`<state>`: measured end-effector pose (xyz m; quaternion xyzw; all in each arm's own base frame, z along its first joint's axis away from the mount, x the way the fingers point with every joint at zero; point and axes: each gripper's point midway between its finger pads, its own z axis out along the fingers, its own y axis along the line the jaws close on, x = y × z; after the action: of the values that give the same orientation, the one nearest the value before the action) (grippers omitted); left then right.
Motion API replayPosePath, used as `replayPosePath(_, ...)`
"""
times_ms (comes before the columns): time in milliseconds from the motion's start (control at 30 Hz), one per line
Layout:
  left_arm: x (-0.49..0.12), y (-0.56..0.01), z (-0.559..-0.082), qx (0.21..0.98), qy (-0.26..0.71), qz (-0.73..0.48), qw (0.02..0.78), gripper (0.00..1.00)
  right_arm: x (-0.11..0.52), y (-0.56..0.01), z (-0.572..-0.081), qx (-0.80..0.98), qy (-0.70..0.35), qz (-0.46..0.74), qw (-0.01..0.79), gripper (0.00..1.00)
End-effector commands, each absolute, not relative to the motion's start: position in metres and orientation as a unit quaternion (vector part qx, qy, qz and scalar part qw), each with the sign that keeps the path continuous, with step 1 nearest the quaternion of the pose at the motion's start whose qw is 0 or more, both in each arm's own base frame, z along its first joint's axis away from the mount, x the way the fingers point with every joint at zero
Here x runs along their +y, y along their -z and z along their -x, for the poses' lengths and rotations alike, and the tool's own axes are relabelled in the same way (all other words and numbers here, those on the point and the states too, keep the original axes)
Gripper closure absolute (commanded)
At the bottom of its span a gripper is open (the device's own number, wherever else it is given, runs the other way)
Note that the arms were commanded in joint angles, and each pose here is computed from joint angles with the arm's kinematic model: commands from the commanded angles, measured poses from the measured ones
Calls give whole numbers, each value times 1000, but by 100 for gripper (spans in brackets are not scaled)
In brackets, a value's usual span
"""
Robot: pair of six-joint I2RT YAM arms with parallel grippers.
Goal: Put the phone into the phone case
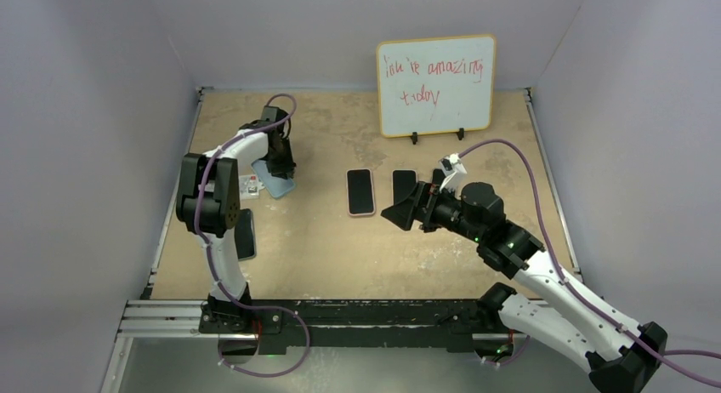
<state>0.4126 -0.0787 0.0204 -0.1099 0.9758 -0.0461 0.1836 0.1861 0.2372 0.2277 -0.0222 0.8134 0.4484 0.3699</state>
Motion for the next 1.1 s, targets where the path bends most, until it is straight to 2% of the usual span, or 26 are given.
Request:
replayPosePath(0, -84, -17, -395, 981, 64, 97, 156, 84, 240, -232, -187, 805, -456, 26, 377, 1)
replayPosePath(167, -94, -28, -387, 979, 94, 92, 156, 99, 238, -230, -187, 806, -454, 23, 380, 1)
replayPosePath(733, -161, -52, -289, 971, 199, 58, 117, 100, 249, -224, -192, 804, -464, 26, 371, 1)
replayPosePath(900, -173, -56, -276, 969, 208, 54, 119, 100, 248, -225, -192, 802, -466, 27, 372, 1)
replayPosePath(967, -175, -58, -275, 968, 212, 54, 120, 97, 248, -225, -191, 802, -466, 27, 372, 1)
replayPosePath(1067, -173, -61, -276, 969, 206, 54, 126, 83, 246, -225, -189, 803, -466, 26, 371, 1)
